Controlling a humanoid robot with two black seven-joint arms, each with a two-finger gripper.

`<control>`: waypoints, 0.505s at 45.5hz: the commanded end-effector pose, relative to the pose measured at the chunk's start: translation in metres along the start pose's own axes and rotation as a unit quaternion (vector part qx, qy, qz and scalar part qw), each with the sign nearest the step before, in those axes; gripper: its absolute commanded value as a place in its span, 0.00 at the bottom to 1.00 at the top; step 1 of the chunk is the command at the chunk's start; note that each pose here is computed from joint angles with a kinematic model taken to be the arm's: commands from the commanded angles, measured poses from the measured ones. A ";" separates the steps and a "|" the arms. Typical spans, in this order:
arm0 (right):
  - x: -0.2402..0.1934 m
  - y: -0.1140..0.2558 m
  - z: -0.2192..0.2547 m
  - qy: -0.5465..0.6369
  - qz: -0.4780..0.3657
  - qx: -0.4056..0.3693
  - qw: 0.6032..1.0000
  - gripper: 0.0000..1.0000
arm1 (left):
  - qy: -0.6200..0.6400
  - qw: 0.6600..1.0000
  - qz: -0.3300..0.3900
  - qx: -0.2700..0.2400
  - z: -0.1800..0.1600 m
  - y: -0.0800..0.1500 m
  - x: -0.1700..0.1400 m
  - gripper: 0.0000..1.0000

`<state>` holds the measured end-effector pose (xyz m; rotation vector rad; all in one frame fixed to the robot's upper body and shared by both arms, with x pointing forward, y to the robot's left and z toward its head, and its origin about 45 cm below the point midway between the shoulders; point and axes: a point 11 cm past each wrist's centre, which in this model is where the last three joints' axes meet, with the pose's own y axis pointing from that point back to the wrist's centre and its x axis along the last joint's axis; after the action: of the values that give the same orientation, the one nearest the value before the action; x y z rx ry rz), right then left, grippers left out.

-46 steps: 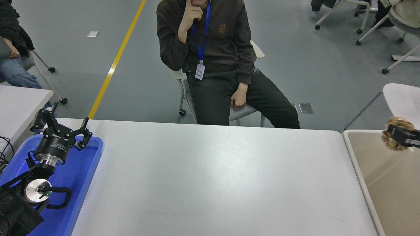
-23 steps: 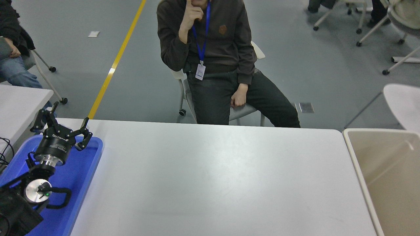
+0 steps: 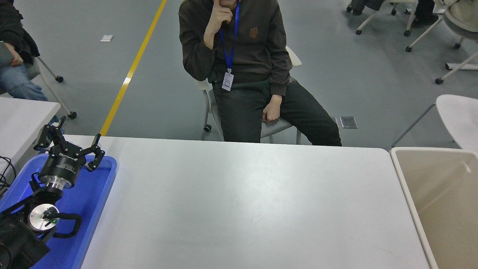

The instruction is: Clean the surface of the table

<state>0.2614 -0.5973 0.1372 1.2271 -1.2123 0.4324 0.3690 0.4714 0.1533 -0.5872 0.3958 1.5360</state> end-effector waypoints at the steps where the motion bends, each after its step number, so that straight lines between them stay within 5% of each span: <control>1: -0.033 -0.018 -0.003 0.007 0.012 -0.025 1.000 0.00 | 0.000 1.000 0.000 0.000 0.000 0.000 0.000 1.00; 23: -0.044 -0.038 -0.021 0.009 0.051 -0.069 0.996 0.00 | 0.000 1.000 0.000 0.000 0.000 0.000 0.000 1.00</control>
<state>0.2790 -0.5828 0.0876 1.1081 -1.2410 0.4362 0.3690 0.4714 0.1533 -0.5871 0.3958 1.5361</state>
